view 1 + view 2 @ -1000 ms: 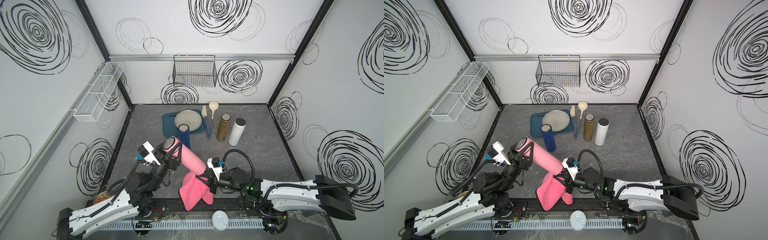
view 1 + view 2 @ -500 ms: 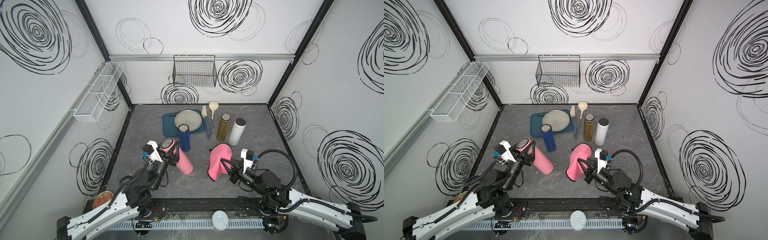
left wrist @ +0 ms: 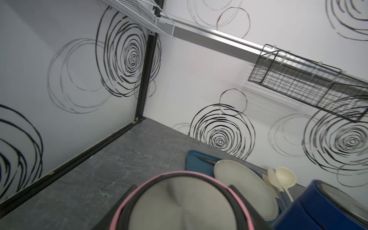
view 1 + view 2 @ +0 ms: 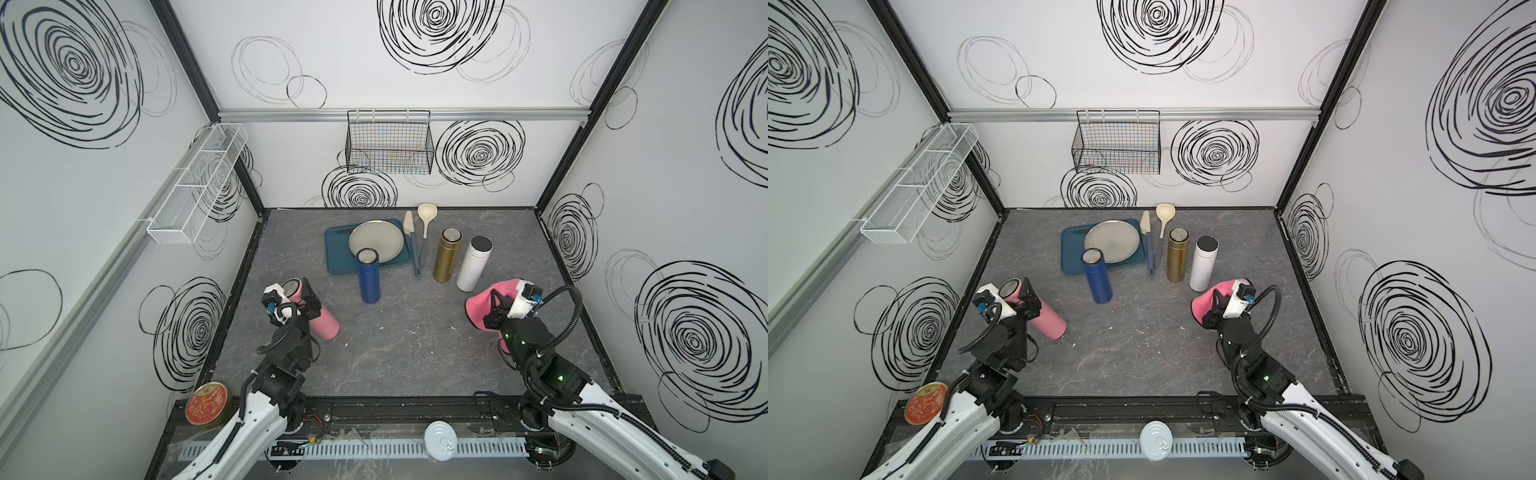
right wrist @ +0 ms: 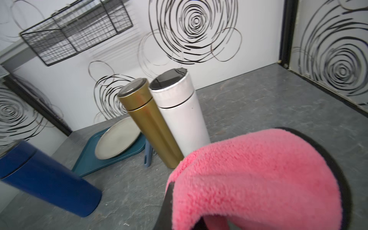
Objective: Wipe the surface of the thermos
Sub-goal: Place the thermos at the center of the board.
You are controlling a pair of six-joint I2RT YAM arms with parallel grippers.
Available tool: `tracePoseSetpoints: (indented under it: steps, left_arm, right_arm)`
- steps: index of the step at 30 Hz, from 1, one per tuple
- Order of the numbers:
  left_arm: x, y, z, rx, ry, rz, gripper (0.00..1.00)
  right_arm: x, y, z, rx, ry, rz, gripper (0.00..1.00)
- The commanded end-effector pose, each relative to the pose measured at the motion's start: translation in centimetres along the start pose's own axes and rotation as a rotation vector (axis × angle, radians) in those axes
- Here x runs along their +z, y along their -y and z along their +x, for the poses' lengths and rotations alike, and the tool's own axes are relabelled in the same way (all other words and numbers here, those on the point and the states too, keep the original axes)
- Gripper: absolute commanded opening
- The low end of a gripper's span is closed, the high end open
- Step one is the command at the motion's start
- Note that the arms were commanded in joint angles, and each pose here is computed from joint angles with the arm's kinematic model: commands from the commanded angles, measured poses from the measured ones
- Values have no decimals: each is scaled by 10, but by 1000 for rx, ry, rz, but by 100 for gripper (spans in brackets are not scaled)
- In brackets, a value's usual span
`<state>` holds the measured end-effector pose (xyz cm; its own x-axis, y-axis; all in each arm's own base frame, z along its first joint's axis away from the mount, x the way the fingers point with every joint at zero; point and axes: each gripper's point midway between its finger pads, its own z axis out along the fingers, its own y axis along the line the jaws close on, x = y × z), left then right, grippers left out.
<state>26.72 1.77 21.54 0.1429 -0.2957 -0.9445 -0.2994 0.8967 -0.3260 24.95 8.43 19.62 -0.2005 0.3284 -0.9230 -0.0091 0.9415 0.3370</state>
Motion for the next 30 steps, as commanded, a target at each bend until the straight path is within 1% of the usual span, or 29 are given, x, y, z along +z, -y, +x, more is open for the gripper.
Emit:
tracePoseSetpoints:
  steps: [1,3,7,8,11,14,17,20,22,25,30]
  left_arm:
    - [5,-7,-46,-184,200,-18,0]
    - [14,-8,-49,-173,215,-44,0]
    - [35,1,-53,-112,201,-96,0]
    - [40,7,-53,-92,201,-86,0]
    - [51,20,-57,-58,214,-60,0]
    - [59,26,-62,-24,226,-66,0]
    - [65,29,-66,13,255,-83,0]
    - [77,37,-69,58,275,-70,0]
    - [85,45,-70,77,290,-48,0]
    - [98,48,-68,100,307,-64,0]
    - [120,52,-60,147,320,-81,0]
  right_arm:
    - [3,33,-3,37,33,160,0]
    - [2,49,-8,45,63,235,0]
    - [4,83,-10,55,110,385,0]
    - [6,93,-7,76,105,422,0]
    - [15,112,4,122,78,455,0]
    - [20,118,9,149,25,455,0]
    - [22,116,12,154,23,428,0]
    - [24,111,16,144,1,388,0]
    - [24,110,16,142,1,387,0]
    - [28,108,15,133,-4,385,0]
    - [38,107,20,110,-58,404,0]
